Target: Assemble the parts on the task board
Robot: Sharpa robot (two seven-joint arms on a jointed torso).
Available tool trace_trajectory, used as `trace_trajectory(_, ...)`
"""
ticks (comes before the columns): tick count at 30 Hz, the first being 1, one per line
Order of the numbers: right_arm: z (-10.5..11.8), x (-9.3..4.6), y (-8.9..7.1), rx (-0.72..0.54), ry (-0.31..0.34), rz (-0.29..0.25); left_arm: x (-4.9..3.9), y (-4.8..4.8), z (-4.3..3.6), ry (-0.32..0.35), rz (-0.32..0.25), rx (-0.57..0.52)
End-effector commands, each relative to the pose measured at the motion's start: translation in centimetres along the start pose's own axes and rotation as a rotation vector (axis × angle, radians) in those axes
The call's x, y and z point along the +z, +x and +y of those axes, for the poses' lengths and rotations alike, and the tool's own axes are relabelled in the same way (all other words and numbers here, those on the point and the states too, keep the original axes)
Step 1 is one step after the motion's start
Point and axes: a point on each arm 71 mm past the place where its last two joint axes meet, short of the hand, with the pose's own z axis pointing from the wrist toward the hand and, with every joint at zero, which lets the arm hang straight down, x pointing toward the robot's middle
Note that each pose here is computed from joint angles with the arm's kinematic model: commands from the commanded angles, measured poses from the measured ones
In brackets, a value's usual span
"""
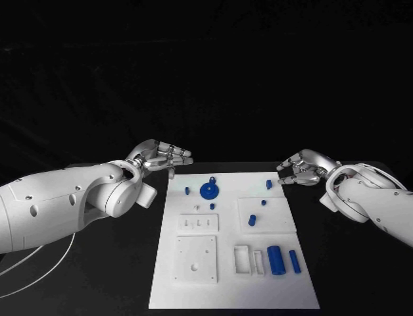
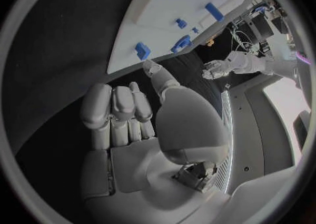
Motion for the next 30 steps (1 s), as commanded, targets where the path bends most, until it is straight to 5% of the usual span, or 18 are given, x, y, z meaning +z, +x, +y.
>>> trace_trajectory(1,0.0,0.1,0.5,0.014,-0.023,0.035,0.05,0.27,-0.14,0.014,0.021,-0.011)
trace_trajectory(30,0.0,0.7,3.4,0.024,-0.014,0.077,0.07,0.3,-0.1,0.011,0.027,-0.012)
